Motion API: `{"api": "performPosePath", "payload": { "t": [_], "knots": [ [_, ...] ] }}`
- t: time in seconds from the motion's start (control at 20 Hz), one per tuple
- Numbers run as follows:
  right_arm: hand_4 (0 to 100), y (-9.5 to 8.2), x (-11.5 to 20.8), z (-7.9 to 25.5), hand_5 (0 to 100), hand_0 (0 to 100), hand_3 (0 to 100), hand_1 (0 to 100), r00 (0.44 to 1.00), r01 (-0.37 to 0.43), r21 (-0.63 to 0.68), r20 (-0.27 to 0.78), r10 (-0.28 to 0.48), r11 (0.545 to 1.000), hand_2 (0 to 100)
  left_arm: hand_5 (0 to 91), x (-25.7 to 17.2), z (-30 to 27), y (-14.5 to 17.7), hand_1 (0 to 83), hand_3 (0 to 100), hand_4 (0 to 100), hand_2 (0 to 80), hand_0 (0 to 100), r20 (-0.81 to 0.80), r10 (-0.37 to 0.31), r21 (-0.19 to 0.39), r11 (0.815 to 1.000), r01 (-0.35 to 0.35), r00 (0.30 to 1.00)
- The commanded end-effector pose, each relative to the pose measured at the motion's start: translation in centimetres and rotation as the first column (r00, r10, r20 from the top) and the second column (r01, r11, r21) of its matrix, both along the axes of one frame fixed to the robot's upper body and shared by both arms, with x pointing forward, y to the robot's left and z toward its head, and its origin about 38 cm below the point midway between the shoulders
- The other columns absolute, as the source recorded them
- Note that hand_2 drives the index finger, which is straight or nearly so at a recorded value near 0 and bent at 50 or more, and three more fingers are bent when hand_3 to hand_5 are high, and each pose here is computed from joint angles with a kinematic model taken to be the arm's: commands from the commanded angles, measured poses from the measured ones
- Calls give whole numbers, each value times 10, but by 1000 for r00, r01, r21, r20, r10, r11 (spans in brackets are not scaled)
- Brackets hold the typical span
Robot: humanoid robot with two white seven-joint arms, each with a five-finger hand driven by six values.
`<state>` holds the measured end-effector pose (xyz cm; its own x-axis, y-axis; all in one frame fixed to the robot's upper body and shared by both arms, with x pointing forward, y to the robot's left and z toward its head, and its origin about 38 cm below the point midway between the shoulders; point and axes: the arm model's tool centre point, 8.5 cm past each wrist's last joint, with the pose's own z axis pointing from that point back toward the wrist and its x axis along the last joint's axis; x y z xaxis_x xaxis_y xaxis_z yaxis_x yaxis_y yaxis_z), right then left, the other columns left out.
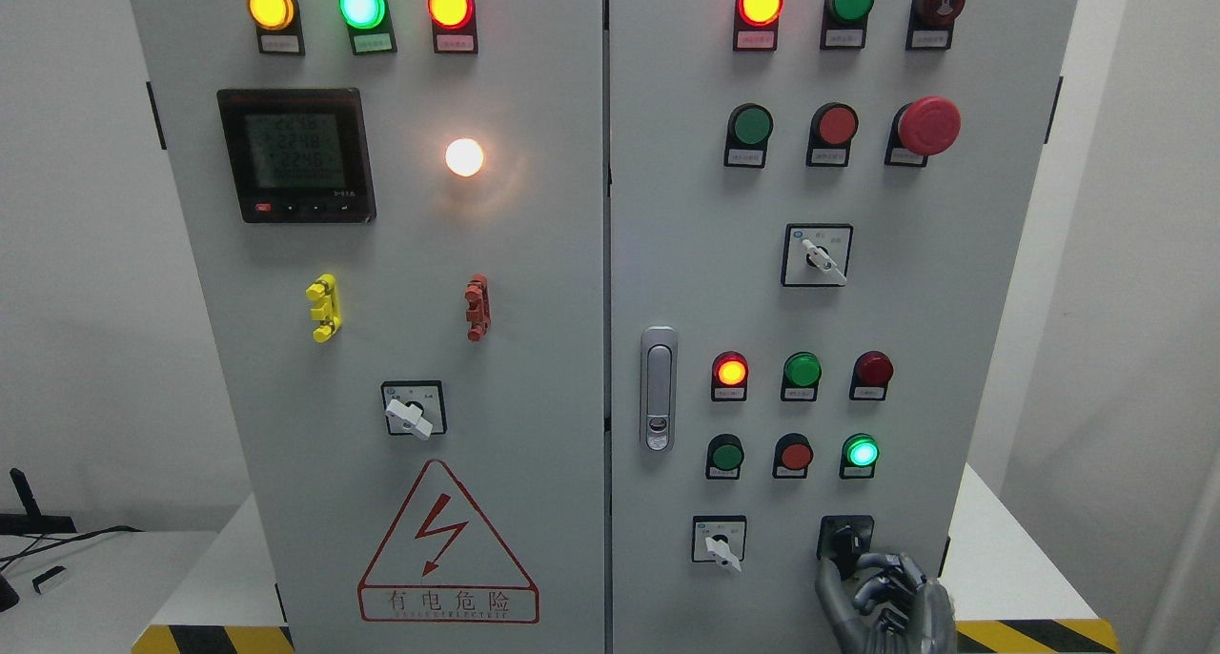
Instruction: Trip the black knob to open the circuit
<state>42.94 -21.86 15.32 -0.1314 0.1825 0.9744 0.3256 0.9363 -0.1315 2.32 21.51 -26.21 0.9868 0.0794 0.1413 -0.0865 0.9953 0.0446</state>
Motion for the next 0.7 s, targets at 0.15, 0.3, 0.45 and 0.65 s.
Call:
{"api": "performPosePath", "payload": {
  "t": [0.15,0.3,0.45,0.65],
  "knots": [
    [858,6,0,1,971,268,843,767,1000,-7,-40,4,7,999,536,0,0,0,0,389,0,0,0,120,-1,-31,0,1000,31,1000],
    [856,4,0,1,971,268,843,767,1000,5,-61,8,-4,998,536,0,0,0,-1,389,0,0,0,120,0,-31,-1,1000,31,1000],
    [854,4,0,1,971,269,843,767,1000,5,-63,8,-5,998,535,0,0,0,0,389,0,0,0,120,0,-31,0,1000,31,1000],
    [853,4,0,1,970,268,843,767,1000,8,-68,9,-8,998,534,0,0,0,-1,389,0,0,0,120,0,-31,-1,1000,31,1000]
  ]
}}
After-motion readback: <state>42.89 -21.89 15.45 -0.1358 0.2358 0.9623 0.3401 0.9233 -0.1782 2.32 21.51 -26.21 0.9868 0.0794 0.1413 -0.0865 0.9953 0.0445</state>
